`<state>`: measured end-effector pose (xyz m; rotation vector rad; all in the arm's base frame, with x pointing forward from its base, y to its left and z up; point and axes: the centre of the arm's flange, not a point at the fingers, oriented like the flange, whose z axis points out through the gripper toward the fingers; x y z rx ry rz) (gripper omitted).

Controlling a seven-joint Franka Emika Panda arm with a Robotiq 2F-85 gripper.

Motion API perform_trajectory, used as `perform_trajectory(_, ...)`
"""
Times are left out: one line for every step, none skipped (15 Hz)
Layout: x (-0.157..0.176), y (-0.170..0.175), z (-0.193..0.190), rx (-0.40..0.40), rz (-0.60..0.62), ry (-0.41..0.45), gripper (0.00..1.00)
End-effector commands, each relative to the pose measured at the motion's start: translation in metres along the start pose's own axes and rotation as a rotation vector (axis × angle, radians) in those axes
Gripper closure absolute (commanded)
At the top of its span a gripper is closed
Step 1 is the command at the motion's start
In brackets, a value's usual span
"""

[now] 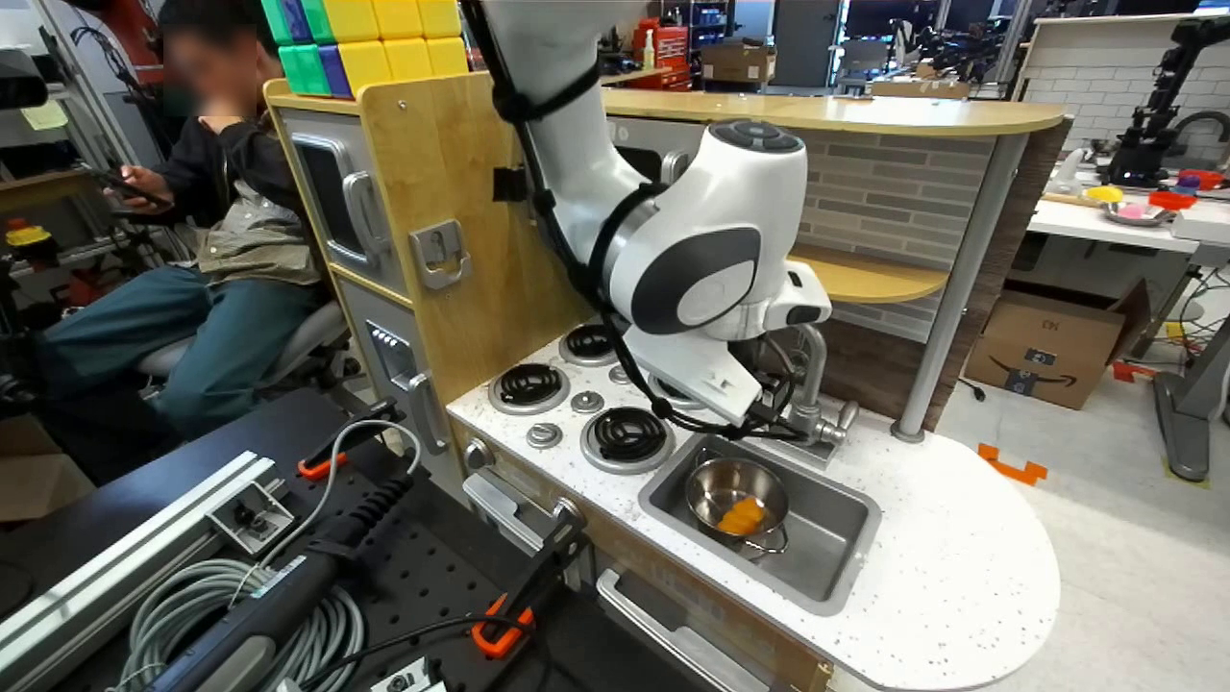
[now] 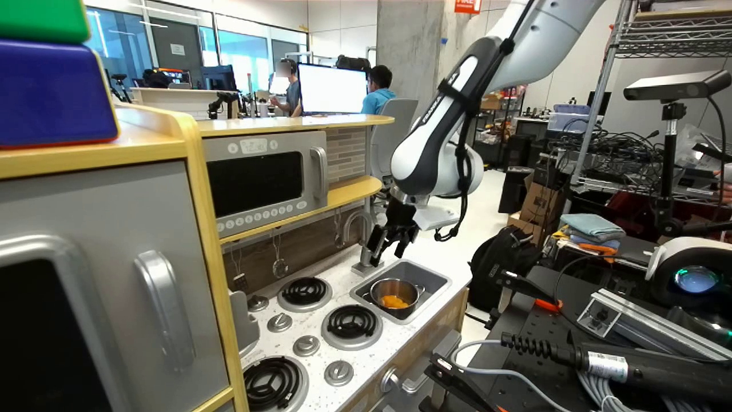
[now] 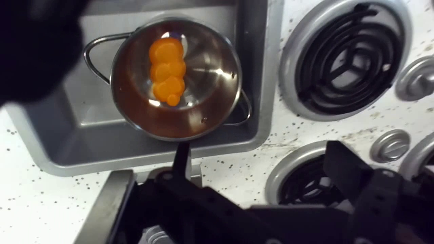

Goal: Place the toy in the silver pot

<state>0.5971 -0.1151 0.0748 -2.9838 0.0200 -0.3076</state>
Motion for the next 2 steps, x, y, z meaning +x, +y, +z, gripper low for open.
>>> perform_trajectory(-0.0072,-0.0005,-0.0116,0.031,-0.015,-0.039,0.00)
perform_trajectory(-0.0099,0.0025,-0.0216,0.038,-0.015,-0.050,0.00)
